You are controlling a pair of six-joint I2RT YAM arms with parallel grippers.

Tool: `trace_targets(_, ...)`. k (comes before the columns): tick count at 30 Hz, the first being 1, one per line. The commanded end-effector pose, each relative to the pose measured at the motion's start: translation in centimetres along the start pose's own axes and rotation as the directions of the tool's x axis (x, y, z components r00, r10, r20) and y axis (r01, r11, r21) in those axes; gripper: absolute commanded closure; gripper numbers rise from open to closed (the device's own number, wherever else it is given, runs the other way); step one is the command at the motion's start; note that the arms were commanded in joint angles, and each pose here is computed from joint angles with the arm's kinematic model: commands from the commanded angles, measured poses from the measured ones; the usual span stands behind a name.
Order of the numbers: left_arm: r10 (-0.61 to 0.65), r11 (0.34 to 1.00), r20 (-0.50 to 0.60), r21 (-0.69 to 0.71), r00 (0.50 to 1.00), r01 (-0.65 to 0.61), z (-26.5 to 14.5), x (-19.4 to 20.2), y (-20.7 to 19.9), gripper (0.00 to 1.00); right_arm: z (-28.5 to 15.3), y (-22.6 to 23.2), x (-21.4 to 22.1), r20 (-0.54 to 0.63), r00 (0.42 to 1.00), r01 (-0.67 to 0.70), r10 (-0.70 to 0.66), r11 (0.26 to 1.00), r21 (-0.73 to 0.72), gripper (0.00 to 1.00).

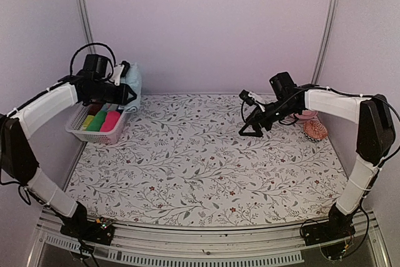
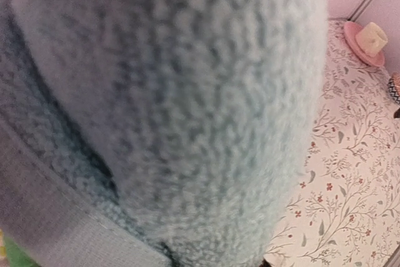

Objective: Roll the towels
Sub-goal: Place the towel in the bin.

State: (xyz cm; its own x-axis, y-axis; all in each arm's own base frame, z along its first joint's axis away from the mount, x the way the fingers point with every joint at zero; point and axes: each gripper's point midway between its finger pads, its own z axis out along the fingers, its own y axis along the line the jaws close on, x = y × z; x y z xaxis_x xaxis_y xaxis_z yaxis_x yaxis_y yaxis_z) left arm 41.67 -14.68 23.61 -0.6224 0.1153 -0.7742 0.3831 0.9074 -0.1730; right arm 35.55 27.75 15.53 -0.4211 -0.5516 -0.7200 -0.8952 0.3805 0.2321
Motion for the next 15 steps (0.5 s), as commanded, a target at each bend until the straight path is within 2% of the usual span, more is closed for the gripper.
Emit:
trace_targets(1,0.006,0.990,-0.211,-0.134,0.977,-0.035,-1.3,2.6,6.4,1.00,-0.7,0.3,-0.5,0.015,0.999,0.028,-0.028,0.999,0.015,0.01)
trace_targets(6,-0.043,0.966,-0.318,-0.254,0.947,-0.041,-1.2,3.9,12.9,1.00,-0.4,0.7,-0.3,0.016,1.000,0.019,-0.019,1.000,-0.014,0.01)
trace_targets(9,-0.084,0.965,-0.388,-0.262,0.918,-0.023,-0.6,5.4,15.5,1.00,-0.3,0.7,-0.2,0.015,1.000,0.016,-0.015,1.000,-0.020,0.01)
trace_targets(11,-0.106,0.969,-0.383,-0.246,0.918,0.009,-0.2,5.7,16.3,1.00,-0.3,0.6,-0.1,0.013,1.000,0.015,-0.015,1.000,-0.021,0.01)
trace_targets(15,-0.120,0.964,-0.446,-0.267,0.887,-0.003,0.5,7.1,17.4,1.00,-0.1,0.6,0.0,0.010,1.000,0.018,-0.018,1.000,-0.023,0.01)
